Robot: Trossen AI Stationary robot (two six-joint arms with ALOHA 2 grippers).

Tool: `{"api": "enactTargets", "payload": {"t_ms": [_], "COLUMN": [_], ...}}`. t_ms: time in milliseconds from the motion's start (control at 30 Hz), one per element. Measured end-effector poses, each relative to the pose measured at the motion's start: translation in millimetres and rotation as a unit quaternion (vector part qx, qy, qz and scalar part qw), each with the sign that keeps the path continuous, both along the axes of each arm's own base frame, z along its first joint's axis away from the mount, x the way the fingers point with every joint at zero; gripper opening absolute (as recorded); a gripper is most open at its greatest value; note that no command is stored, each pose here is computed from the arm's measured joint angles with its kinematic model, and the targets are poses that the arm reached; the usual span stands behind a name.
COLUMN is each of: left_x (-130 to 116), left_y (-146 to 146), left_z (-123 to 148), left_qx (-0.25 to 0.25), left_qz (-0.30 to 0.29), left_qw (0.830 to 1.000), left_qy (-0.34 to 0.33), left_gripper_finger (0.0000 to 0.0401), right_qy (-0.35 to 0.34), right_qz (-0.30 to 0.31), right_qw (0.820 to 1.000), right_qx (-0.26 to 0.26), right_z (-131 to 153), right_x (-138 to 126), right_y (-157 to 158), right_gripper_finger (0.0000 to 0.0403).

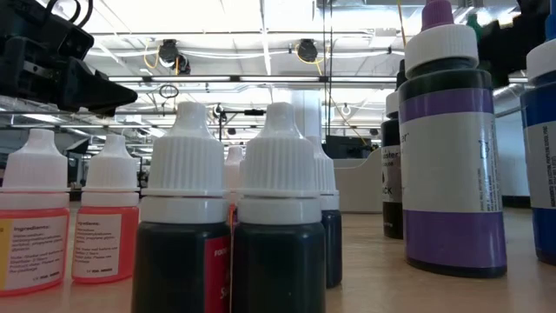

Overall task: Pick & Place food coloring
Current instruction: Put the large green food coloring bottle into the gray bin

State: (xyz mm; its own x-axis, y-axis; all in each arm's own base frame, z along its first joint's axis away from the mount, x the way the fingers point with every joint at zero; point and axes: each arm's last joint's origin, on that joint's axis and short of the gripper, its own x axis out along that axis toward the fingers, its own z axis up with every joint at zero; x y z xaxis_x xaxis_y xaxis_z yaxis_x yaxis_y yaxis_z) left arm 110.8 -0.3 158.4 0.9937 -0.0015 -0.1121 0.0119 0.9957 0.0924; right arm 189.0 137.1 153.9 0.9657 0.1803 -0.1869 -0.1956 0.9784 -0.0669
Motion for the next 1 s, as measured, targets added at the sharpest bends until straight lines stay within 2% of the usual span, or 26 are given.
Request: {"api": "enactTargets", "payload": {"t_ms": [300, 433, 567, 733, 1000], "left_x": [0, 0, 0, 0, 0], "left_y": [0, 0, 0, 0, 0], "left_z": [0, 0, 1, 1, 1], "left_qx": [0.000, 0.002, 0.002, 0.002, 0.004], "left_qz": [0.000, 0.000, 0.000, 0.000, 0.005], "left_qw": [1.000, 1.000, 1.000, 1.000, 1.000], "left_qy": [0.000, -0.001, -0.004, -0.004, -0.004], "left_gripper_finger": [0.0063, 0.0063, 0.0063, 0.0063, 0.0063], "right_qy": [-0.060, -0.101, -0.124, -0.112, -0.105], "right_qz": [-0.047, -0.088, -0.123, -0.115, -0.119], "right_qw": [0.997, 0.991, 0.984, 0.985, 0.986], "right_qx": [-0.013, -0.022, -0.045, -0.057, -0.054], "right_z": [36, 60, 91, 122, 129], "right_x": [1, 13, 34, 69, 120], "right_y": [-29, -43, -56, -74, -116], "right_gripper_finger": [0.0112, 0.0113, 0.0110, 0.0113, 0.0111]}}
